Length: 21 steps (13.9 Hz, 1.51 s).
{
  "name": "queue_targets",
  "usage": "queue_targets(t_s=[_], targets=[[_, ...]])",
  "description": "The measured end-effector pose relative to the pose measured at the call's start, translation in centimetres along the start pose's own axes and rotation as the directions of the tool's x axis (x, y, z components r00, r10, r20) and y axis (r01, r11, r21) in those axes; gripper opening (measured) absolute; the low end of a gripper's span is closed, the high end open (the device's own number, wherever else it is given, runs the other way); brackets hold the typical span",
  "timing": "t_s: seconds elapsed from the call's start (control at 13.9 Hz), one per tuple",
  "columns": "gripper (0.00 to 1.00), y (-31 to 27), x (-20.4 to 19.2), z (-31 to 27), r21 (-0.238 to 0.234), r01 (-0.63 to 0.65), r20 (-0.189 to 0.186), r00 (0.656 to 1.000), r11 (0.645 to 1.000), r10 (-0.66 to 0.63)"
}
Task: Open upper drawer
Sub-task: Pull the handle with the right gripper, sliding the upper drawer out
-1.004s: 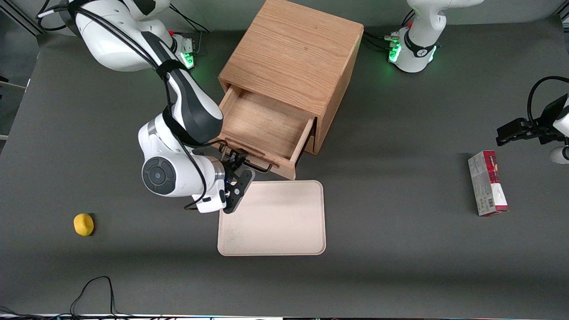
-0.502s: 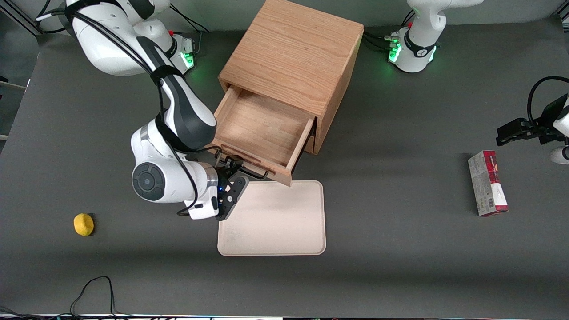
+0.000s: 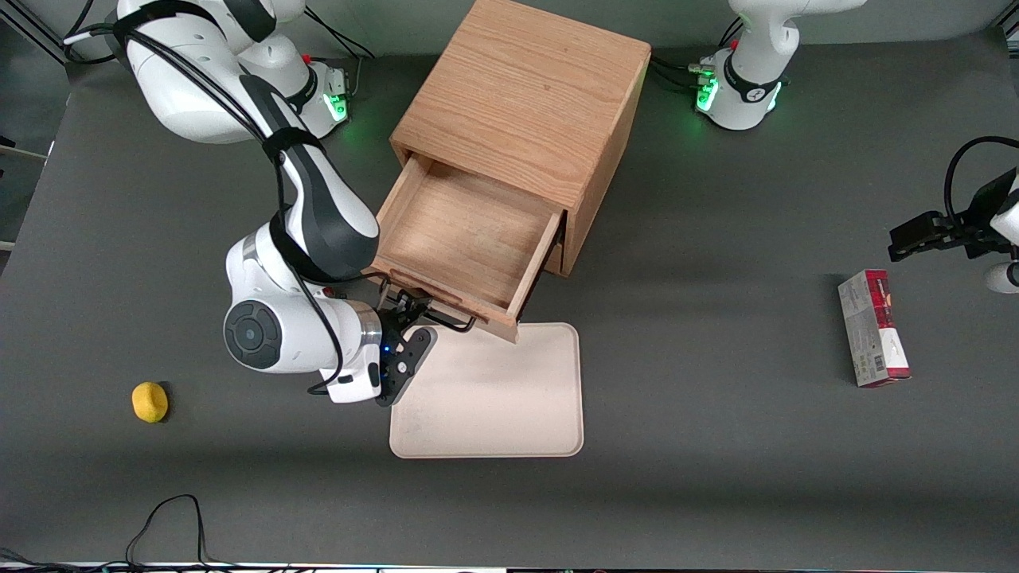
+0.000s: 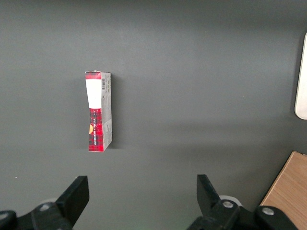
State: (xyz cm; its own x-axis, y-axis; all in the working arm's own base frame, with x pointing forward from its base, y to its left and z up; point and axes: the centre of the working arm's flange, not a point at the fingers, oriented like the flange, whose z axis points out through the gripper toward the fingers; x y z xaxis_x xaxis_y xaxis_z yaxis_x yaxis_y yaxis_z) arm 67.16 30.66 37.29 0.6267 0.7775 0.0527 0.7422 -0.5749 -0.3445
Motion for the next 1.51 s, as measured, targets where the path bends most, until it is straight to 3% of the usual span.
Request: queue_targets(t_s=[0.86, 1.51], targets=[[1.00, 2.4, -0.2, -1.0, -0.027, -0.027, -0.057, 0.998, 0.999, 0.025], [1.00, 3.9, 0.0, -1.7, -0.065, -0.046, -0.123, 0.992, 0.997, 0.037]])
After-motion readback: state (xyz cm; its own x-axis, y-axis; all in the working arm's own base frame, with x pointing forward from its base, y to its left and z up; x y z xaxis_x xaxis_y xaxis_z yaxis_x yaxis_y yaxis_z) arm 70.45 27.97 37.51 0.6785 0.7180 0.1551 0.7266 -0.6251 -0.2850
